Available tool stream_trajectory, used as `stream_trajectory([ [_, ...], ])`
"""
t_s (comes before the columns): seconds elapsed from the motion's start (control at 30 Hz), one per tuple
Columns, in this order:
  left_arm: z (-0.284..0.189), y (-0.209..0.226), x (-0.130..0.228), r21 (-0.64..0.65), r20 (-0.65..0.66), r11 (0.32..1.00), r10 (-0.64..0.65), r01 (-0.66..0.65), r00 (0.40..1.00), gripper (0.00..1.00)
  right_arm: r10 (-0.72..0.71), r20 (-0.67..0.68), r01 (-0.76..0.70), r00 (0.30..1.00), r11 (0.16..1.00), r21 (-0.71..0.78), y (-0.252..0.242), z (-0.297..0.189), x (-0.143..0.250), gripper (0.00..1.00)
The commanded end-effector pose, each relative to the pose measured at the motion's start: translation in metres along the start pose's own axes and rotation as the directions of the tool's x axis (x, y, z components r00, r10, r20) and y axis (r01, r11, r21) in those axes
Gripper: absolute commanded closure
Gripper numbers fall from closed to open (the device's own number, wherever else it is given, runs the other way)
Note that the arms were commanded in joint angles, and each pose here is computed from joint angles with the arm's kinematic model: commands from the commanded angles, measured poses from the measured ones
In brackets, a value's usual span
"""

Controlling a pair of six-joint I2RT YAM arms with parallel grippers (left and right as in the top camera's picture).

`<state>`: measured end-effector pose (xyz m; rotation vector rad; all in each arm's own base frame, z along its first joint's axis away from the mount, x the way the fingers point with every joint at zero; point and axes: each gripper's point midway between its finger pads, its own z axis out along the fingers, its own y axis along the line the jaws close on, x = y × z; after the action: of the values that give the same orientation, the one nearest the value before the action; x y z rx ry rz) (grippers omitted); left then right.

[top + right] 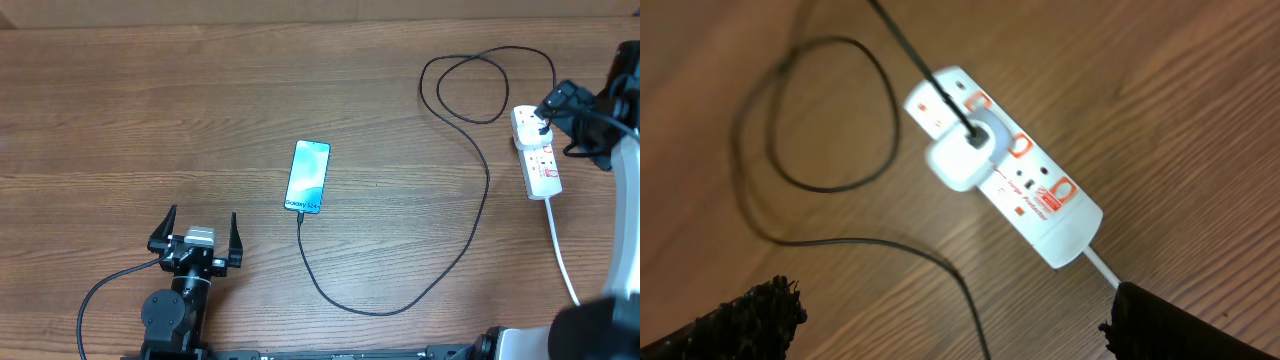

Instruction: Plug charger to phone and switch on socket

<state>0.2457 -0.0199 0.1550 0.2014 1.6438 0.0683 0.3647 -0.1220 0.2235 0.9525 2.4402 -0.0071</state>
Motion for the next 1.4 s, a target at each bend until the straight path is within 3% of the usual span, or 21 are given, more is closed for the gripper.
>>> stream_trajectory([
  [0.0, 0.000, 0.004, 0.000, -0.020, 0.005, 1.000, 0.021, -0.021, 1.000, 0.00, -0.018, 0.084, 0.022, 0.996, 0.999, -0.041, 0.008, -0.034, -0.006, 0.00],
  [0.23, 0.000, 0.004, 0.000, -0.020, 0.005, 1.000, 0.021, -0.021, 1.000, 0.00, -0.011, 0.194, 0.030, 0.981, 0.995, -0.095, 0.010, -0.081, -0.009, 0.00],
  [0.73, 0.000, 0.004, 0.000, -0.020, 0.005, 1.000, 0.021, -0.021, 1.000, 0.01, -0.013, 0.217, 0.038, 0.976, 0.993, -0.110, 0.011, -0.094, -0.007, 0.00],
  [1.1, 0.000, 0.004, 0.000, -0.020, 0.005, 1.000, 0.021, -0.021, 1.000, 0.00, -0.121, 0.278, 0.190, 0.953, 0.953, -0.236, 0.059, -0.137, 0.024, 0.00],
  [1.37, 0.000, 0.004, 0.000, -0.020, 0.005, 1.000, 0.021, -0.021, 1.000, 0.00, -0.150, 0.212, 0.196, 0.966, 0.958, -0.211, 0.048, -0.114, 0.050, 0.00],
])
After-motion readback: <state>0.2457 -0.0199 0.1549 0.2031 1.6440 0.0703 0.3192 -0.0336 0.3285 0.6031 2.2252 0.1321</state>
